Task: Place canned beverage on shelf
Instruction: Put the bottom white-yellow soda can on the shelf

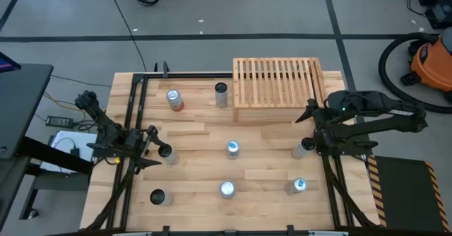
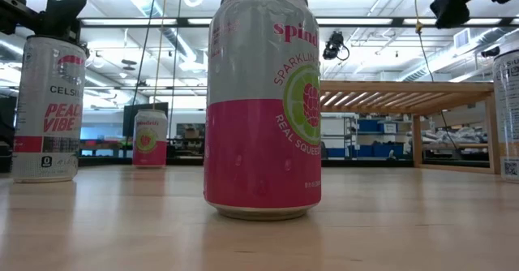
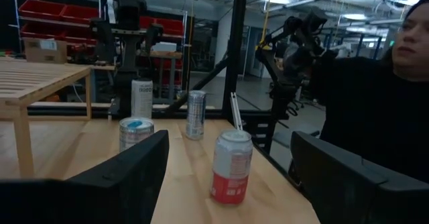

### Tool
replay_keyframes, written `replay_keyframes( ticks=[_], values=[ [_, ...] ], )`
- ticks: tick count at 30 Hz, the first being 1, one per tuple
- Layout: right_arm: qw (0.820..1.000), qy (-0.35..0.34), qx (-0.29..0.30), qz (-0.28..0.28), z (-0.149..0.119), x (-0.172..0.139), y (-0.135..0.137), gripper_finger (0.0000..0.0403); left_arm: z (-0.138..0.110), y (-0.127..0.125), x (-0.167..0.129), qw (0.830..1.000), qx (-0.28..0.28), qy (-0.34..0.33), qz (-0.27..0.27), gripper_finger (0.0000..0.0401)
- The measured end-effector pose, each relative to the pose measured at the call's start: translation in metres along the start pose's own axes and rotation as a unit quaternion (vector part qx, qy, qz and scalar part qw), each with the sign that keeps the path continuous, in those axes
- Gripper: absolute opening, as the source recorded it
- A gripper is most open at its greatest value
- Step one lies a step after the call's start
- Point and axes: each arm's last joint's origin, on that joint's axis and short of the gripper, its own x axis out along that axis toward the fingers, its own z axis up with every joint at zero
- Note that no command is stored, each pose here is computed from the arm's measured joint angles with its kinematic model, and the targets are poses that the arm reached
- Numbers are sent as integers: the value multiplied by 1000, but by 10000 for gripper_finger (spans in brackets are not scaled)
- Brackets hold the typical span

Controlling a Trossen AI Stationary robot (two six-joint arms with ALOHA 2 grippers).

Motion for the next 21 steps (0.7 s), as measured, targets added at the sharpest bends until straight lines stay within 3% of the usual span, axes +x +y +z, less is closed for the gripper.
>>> replay_keyframes(
  ticks=[7,17,21],
  values=[
    [999,46,-28,8,-9,-1,1,391,-6,0,0,1000,15,27,2,316],
    [991,40,-124,11,-8,-1,1,391,-6,0,0,999,16,28,2,316],
    [985,31,-163,49,-9,-1,3,391,-6,0,0,999,16,28,2,316]
  ],
)
